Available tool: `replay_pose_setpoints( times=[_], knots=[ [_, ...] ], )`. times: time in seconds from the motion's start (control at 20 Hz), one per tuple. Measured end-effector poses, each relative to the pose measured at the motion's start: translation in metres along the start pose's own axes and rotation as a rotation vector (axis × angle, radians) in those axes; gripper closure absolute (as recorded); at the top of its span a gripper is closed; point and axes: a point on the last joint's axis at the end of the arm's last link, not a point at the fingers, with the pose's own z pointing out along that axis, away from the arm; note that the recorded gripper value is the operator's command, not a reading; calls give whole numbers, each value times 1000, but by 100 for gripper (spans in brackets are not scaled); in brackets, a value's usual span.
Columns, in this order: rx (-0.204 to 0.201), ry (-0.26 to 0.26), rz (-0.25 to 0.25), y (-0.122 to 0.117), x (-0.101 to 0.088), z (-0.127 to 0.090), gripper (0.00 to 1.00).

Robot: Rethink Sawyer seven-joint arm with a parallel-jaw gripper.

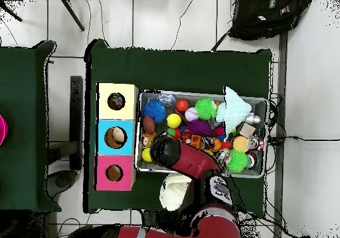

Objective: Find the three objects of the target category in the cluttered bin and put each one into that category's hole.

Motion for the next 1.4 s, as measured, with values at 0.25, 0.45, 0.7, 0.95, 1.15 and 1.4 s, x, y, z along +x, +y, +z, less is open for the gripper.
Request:
replay_pose_setpoints(
  times=[0.25,0.45,0.7,0.95,1.15,1.4],
  knots=[
    [34,-9,-6,-15,-10,-3,0],
    [68,-14,-20,-30,-16,-5,0],
    [91,-36,-50,-40,-29,-2,0],
    [100,-53,-76,-46,-39,2,0],
    [106,-64,-102,-50,-45,5,0],
    [114,-77,-127,-57,-56,8,0]
  ],
)
